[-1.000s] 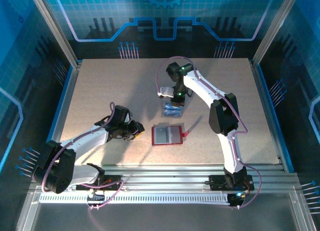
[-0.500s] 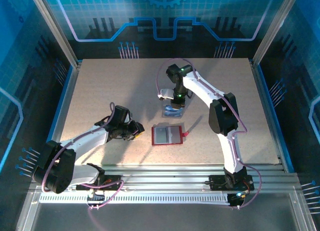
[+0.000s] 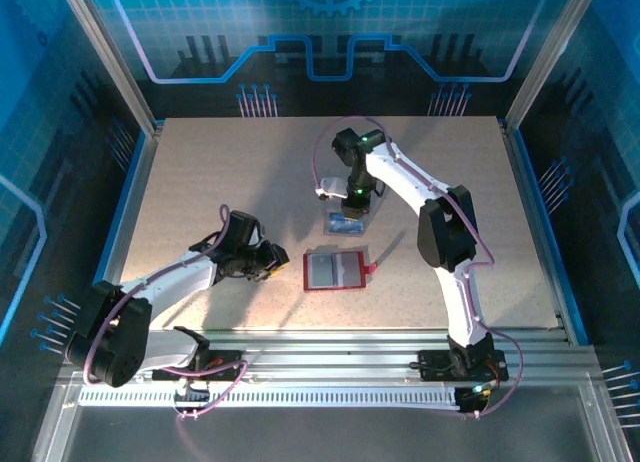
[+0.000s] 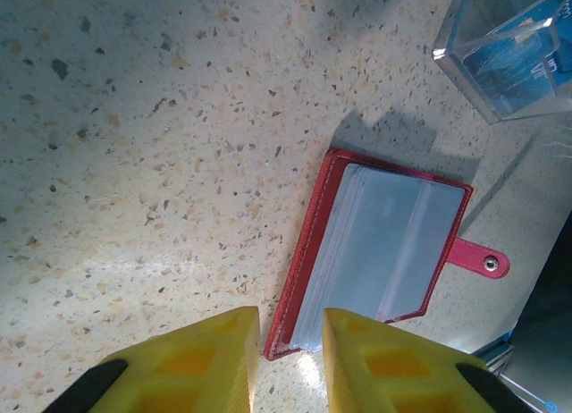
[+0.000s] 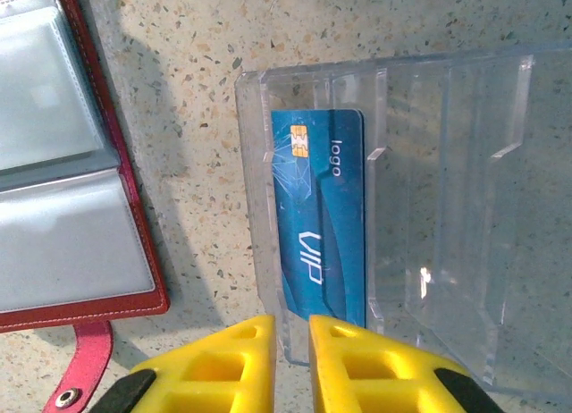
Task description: Take the credit cards out of the card holder
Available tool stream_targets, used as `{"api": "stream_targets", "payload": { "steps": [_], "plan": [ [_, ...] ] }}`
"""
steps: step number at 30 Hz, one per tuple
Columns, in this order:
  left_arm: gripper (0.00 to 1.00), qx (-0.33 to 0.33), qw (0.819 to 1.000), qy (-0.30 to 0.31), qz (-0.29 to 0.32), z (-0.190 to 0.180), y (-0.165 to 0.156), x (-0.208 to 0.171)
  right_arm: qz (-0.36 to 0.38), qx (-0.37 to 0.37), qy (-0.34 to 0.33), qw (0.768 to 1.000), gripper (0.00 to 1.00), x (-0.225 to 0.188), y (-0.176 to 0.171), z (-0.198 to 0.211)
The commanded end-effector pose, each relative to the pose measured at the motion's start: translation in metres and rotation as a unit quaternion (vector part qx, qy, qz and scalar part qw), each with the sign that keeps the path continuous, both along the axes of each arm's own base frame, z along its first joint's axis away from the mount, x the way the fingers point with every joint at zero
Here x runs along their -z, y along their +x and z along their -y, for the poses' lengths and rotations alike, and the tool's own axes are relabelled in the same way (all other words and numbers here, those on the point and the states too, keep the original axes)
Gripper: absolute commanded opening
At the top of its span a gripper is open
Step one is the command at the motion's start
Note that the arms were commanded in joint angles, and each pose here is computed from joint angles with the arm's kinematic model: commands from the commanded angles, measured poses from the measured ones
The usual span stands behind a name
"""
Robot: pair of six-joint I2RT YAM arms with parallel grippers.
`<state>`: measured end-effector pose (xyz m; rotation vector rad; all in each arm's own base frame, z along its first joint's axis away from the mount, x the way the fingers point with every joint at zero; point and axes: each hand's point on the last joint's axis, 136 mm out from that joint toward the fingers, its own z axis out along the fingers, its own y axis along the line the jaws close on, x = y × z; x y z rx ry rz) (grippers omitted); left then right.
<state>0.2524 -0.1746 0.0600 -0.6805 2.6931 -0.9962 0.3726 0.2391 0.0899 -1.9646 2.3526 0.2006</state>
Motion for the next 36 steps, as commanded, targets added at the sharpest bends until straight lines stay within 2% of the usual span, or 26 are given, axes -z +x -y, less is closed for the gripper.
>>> {"api": "stream_targets", "payload": {
  "steps": [1, 12, 20, 26, 36],
  "plan": [
    [0.27, -0.001, 1.000, -0.008, 0.003, 0.000, 0.002, 0.000, 0.001, 0.012, 0.013, 1.000, 0.19, -0.012, -0.008, -0.003],
    [0.27, 0.015, 0.999, -0.036, 0.007, 0.017, 0.011, -0.004, 0.037, 0.066, 0.084, 0.994, 0.19, -0.035, -0.024, -0.025],
    [0.27, 0.038, 0.999, -0.039, 0.002, 0.037, 0.015, 0.000, 0.009, 0.158, 0.129, 0.979, 0.19, -0.038, -0.052, -0.040],
    [0.27, 0.055, 0.998, -0.040, -0.003, 0.053, 0.015, 0.004, -0.030, 0.250, 0.184, 0.950, 0.20, -0.036, -0.077, -0.055],
    [0.23, 0.069, 0.997, -0.024, -0.018, 0.062, 0.008, 0.012, -0.091, 0.401, 0.228, 0.883, 0.21, -0.026, -0.100, -0.053]
  ]
}}
